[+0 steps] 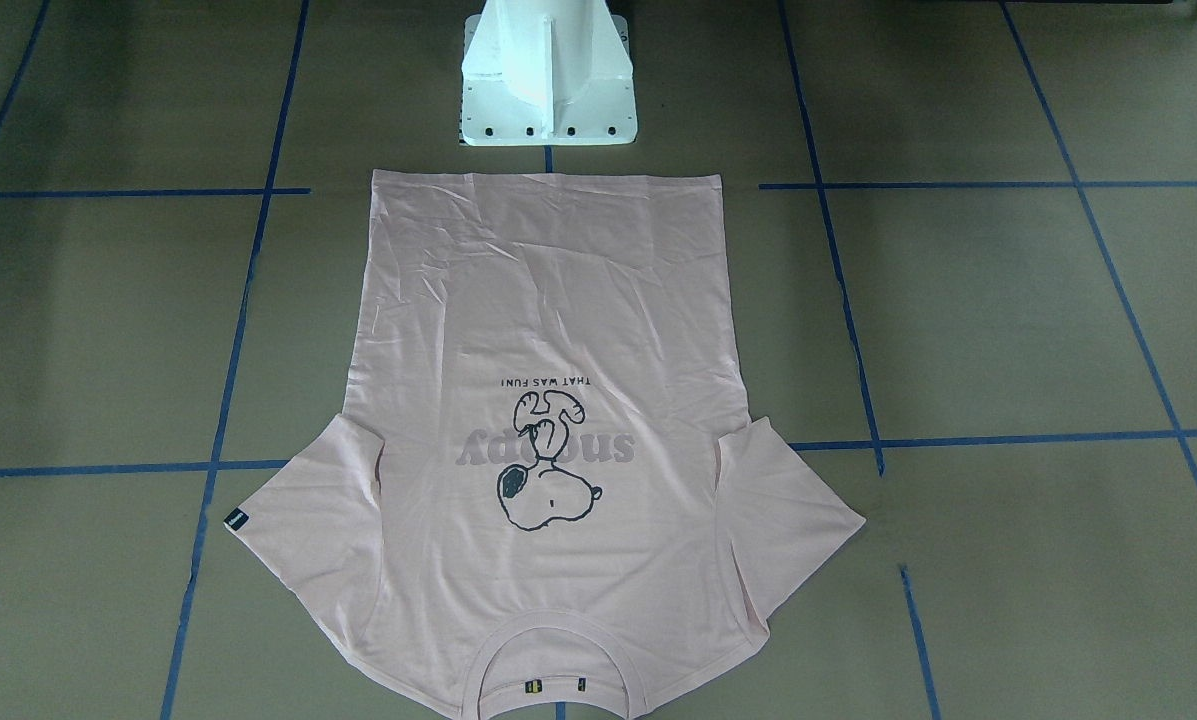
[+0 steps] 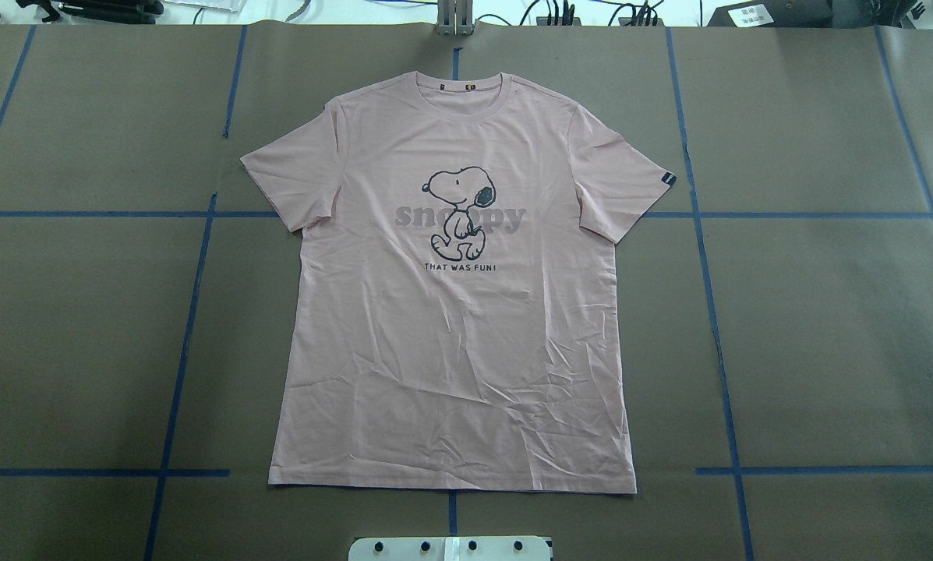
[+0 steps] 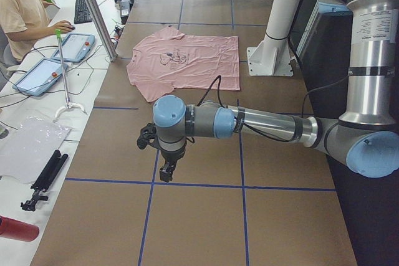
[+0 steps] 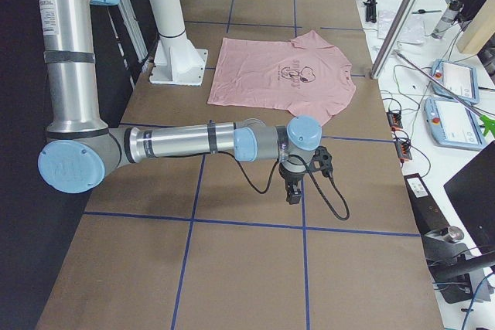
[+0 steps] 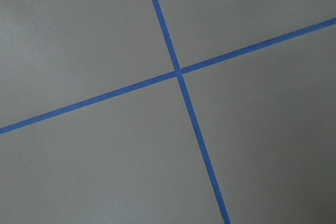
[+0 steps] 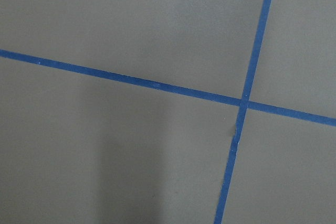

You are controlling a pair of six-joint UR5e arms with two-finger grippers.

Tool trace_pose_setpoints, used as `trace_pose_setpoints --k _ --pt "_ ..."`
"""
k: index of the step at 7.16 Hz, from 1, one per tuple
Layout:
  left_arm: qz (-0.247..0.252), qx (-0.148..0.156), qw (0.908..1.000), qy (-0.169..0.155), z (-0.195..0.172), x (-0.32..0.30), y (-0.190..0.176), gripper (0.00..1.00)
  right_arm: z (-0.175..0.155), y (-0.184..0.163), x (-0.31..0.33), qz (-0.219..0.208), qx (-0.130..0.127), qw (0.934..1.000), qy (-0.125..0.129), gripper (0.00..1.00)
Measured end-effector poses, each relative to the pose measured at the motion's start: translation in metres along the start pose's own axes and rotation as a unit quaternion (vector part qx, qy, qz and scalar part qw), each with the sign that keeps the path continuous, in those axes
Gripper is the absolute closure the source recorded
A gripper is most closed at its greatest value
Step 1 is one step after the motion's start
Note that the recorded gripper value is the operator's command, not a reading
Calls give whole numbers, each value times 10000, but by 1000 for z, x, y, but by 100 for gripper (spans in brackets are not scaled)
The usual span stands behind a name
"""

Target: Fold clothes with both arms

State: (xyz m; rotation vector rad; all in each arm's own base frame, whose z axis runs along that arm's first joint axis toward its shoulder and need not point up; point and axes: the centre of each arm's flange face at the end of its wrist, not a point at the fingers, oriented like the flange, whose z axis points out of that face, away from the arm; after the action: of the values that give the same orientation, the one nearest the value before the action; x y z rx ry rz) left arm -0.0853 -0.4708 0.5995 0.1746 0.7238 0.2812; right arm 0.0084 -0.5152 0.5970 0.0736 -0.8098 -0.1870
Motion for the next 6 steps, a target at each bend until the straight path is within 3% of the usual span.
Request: trace_pose_setpoints --k 4,6 --pt "624 -224 9978 47 37 45 -23 0 -1 0 -1 -60 56 10000 -16 0" --pt "584 -227 9977 260 43 53 -17 0 10 -1 0 -38 4 9999 -116 0"
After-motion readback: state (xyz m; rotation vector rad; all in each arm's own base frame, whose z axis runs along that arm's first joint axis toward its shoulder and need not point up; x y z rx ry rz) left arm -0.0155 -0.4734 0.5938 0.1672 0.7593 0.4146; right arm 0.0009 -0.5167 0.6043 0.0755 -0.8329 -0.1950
